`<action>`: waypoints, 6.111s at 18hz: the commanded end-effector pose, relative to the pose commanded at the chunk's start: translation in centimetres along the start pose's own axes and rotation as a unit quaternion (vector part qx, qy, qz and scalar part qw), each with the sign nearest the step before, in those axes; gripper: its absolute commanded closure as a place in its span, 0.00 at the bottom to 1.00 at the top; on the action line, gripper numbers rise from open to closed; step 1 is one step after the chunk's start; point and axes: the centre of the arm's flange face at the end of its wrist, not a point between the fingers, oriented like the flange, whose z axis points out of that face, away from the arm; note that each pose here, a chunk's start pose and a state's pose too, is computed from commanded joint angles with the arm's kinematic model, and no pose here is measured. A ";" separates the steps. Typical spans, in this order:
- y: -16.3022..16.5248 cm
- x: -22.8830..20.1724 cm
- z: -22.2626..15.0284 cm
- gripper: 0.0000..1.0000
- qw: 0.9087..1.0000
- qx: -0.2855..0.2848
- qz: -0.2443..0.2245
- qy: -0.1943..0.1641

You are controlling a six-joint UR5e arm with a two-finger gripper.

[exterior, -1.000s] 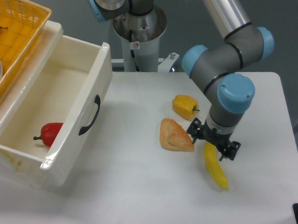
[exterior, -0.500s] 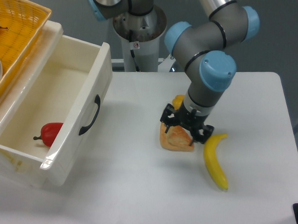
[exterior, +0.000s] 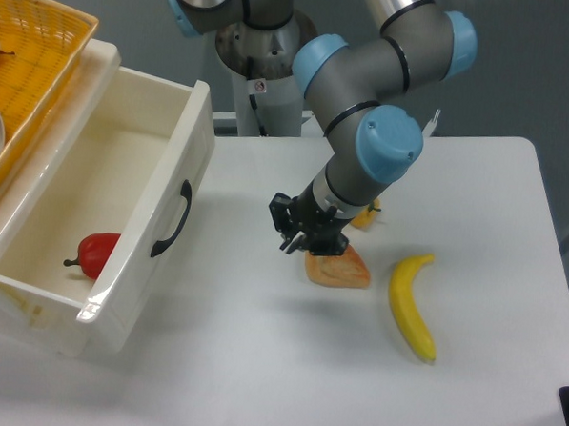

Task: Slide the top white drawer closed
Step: 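Move the gripper over the bread toward the open white drawer's front, then press the gripper against the drawer front beside the black handle, then push the drawer front inward until the drawer is shut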

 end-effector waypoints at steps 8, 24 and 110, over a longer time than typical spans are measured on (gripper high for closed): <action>-1.4 2.2 1.0 1.00 0.999 0.013 0.001 0.029; -3.1 7.8 4.3 1.00 0.997 -0.033 0.023 0.073; -6.3 18.6 7.1 1.00 0.992 -0.065 0.051 0.100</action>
